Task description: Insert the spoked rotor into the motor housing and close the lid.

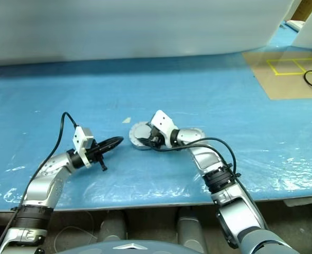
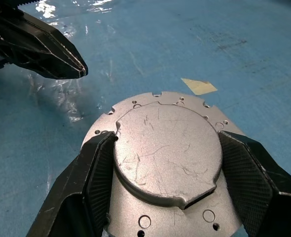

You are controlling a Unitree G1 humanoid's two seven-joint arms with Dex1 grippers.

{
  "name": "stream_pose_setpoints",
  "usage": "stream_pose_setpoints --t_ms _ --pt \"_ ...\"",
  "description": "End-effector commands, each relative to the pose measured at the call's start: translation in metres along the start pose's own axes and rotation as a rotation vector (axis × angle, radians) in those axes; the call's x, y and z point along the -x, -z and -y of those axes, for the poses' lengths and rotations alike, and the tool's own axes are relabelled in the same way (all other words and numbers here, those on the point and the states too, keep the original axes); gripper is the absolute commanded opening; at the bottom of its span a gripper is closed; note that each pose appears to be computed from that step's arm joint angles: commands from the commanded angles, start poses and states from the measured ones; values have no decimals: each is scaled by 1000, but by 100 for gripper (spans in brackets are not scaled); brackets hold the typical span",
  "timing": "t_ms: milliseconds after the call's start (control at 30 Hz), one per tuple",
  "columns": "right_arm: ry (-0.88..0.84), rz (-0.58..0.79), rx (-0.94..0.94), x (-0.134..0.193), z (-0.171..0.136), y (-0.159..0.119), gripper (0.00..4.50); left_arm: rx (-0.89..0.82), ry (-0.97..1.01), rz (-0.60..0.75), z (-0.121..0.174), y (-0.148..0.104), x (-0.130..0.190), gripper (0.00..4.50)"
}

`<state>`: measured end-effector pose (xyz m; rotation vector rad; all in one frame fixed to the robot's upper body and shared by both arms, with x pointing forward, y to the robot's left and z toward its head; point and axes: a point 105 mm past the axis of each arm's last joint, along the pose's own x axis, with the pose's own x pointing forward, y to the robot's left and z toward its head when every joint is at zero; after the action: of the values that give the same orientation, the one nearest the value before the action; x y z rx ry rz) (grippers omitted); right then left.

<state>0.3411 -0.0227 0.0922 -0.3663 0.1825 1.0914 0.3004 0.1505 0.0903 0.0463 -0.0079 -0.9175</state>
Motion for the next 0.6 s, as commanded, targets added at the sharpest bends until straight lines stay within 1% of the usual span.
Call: stream_pose_setpoints --t_ms 33,100,167,367,467,600 --pt "9 -168 -65 2 -6 41 293 -40 8 35 1 -14 -3 0" --pt "19 -233 -66 3 -6 51 293 -42 10 35 2 -15 -4 0" --pt "25 -260 -69 4 -6 54 293 -42 10 35 1 -15 -5 0" --pt "25 -263 -68 4 -6 54 293 -49 24 36 3 -16 -13 0" --pt "23 -257 -64 4 -6 52 293 -51 18 39 2 -17 -22 0" --pt "22 -243 -55 4 -6 49 293 -77 -7 10 -3 -14 -33 0"
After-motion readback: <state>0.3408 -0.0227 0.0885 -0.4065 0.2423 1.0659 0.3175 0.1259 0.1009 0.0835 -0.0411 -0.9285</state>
